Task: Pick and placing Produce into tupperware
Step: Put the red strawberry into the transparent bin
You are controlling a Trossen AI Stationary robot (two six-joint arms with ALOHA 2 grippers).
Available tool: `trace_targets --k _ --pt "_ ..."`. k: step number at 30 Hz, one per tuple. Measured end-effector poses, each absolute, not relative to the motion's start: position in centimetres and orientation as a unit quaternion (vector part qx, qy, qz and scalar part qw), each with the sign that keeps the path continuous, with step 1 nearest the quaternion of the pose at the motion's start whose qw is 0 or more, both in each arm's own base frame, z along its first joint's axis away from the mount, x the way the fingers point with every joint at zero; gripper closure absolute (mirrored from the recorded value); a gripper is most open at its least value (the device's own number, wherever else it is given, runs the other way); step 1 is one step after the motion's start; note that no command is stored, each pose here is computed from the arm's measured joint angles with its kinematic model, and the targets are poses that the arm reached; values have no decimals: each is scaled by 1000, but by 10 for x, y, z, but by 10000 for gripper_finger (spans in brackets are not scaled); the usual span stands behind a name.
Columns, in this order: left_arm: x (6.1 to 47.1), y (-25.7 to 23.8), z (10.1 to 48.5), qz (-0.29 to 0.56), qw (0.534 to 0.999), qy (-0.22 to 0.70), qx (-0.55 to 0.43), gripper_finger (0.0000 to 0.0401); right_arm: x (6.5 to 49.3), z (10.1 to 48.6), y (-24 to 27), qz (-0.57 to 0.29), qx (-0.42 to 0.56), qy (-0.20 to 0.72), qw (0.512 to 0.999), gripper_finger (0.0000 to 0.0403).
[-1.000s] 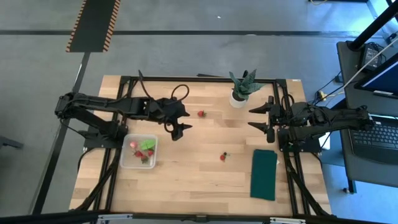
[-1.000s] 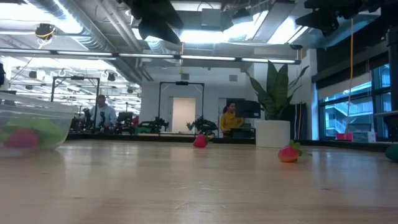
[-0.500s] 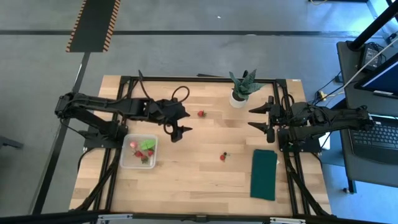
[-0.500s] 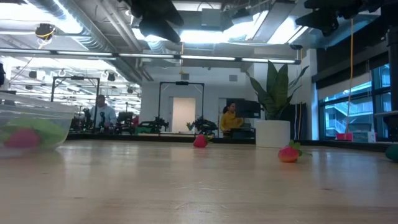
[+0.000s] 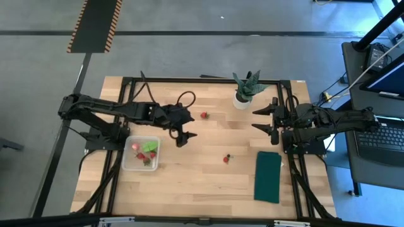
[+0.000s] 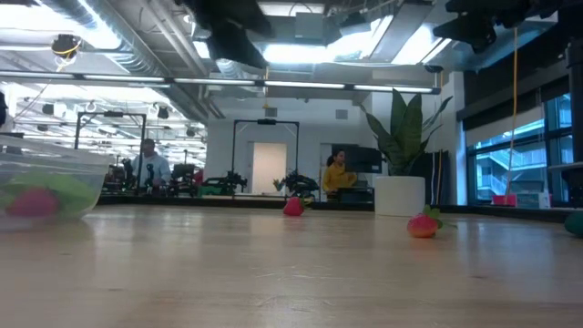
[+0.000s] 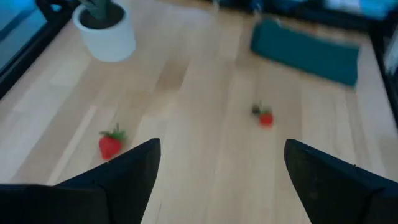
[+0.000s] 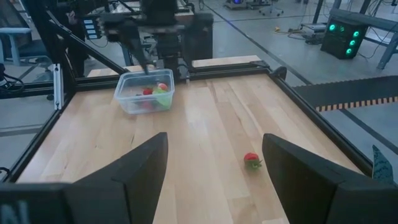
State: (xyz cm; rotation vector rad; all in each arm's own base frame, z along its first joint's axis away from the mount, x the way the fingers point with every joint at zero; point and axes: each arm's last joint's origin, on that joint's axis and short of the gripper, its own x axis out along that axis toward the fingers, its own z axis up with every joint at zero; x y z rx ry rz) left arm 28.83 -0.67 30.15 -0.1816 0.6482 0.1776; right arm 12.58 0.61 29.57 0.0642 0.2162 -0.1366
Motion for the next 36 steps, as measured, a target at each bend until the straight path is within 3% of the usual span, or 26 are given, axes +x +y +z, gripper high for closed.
trace_targets --k 5,14,36 --pt "301 5 312 112 953 233 -160 71 126 295 6 -68 34 110 991 139" --pt "303 15 315 115 955 213 -172 71 126 294 6 -68 32 114 991 139" --pt "307 34 309 179 957 216 -80 71 125 292 6 -68 24 127 989 139"
